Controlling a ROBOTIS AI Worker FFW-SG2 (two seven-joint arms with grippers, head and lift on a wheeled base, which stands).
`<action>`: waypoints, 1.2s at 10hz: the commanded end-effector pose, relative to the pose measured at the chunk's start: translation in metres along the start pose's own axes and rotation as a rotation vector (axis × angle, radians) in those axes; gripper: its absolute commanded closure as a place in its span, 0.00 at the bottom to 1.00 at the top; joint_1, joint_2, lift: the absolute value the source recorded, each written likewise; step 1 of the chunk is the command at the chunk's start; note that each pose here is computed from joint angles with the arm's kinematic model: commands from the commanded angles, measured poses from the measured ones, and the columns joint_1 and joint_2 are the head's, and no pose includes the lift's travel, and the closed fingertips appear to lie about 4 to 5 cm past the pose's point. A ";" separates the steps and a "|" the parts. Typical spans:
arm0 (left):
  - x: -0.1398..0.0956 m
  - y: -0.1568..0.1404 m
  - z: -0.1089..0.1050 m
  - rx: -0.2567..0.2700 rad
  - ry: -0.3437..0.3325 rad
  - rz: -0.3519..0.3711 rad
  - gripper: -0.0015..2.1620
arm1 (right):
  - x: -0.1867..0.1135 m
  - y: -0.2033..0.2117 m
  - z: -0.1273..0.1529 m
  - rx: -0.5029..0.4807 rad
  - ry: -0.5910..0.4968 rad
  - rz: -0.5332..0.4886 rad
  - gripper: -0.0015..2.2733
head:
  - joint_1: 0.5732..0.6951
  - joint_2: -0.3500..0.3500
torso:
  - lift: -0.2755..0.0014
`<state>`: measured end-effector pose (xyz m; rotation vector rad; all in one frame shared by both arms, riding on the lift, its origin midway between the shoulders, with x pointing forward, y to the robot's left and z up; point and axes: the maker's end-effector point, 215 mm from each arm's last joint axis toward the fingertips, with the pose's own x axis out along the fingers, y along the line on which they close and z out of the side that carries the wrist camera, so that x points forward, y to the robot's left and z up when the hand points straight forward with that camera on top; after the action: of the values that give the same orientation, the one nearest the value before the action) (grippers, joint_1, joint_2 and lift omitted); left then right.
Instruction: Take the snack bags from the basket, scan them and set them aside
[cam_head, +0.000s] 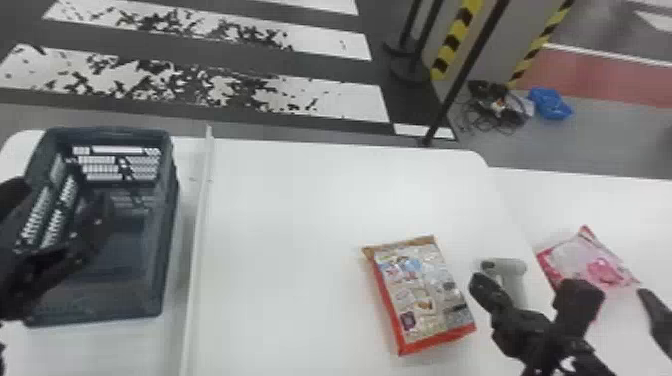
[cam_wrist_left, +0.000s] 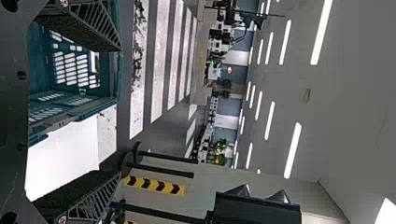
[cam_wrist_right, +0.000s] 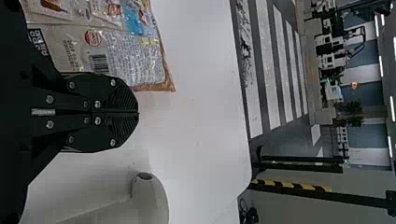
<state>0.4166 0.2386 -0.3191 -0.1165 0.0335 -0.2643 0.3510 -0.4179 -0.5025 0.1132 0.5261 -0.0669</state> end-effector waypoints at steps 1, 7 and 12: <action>0.001 0.002 -0.001 -0.002 -0.001 0.002 0.03 | -0.002 -0.010 -0.009 -0.006 0.010 -0.015 0.99 | 1.00 0.13 | 0.72; 0.005 0.006 -0.001 -0.013 -0.007 0.000 0.03 | -0.016 0.000 -0.032 -0.022 0.027 0.001 0.99 | 1.00 0.12 | 0.72; 0.007 0.004 0.002 -0.018 -0.014 -0.008 0.03 | -0.027 0.019 -0.039 -0.021 0.039 0.034 0.99 | 1.00 0.15 | 0.72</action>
<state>0.4241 0.2415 -0.3190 -0.1369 0.0230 -0.2704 0.3110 -0.3949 -0.5212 0.1025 0.5635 -0.0286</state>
